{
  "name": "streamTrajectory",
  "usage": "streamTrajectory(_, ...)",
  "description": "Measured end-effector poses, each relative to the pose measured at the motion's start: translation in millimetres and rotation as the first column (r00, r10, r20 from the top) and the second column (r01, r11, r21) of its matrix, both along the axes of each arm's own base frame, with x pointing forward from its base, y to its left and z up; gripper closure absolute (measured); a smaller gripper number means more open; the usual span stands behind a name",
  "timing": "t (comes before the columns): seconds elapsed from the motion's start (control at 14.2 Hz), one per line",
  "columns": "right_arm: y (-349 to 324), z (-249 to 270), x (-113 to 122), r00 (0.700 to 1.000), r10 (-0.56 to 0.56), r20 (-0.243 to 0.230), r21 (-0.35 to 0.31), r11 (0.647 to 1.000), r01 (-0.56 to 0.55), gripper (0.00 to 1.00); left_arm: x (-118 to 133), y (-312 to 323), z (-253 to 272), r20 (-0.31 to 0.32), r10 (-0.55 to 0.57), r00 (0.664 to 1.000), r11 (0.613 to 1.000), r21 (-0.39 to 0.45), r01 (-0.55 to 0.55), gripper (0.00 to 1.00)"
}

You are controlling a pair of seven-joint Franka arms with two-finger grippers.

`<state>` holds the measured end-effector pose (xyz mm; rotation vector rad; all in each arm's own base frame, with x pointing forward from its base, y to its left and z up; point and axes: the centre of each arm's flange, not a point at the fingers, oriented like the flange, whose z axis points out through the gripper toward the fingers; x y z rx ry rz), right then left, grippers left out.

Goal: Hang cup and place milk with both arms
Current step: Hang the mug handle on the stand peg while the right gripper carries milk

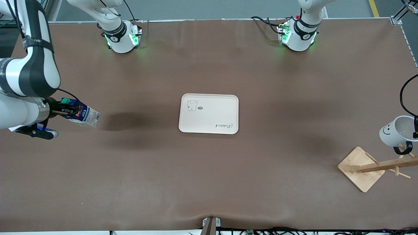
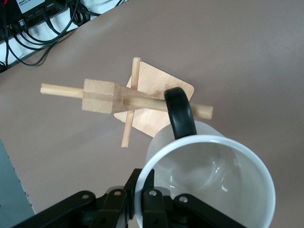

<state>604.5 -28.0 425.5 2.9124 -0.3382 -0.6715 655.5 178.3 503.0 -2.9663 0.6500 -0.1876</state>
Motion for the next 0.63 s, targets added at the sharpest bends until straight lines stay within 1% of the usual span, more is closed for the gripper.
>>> streamTrajectory(0.14,-9.2,-18.0,-3.3,0.999,0.036,-0.007,0.025,0.999,-0.035,0.39,3.0,1.1,-4.7,0.007,0.000,1.000,1.000,-0.001,0.000,0.93)
streamTrajectory(0.35,-22.4,-39.2,-6.4,0.998,0.057,0.010,0.045,0.997,-0.057,0.39,5.7,7.8,-10.4,0.008,0.008,1.000,1.000,-0.004,-0.008,0.93)
streamTrajectory(0.42,-27.5,-49.8,-7.9,0.998,0.053,0.029,0.045,0.998,-0.054,0.39,6.1,10.6,-10.4,0.011,0.011,1.000,1.000,-0.005,-0.011,0.89)
streamTrajectory(0.56,-43.0,-75.4,-16.8,0.997,0.041,0.071,0.047,0.998,-0.044,0.39,6.6,12.3,-8.0,0.023,0.025,0.999,0.999,-0.035,-0.024,0.69)
streamTrajectory(0.63,-48.6,-86.2,-24.2,0.997,0.036,0.073,0.050,0.998,-0.040,0.39,6.9,11.8,-7.2,0.028,0.031,0.999,0.998,-0.053,-0.030,0.60)
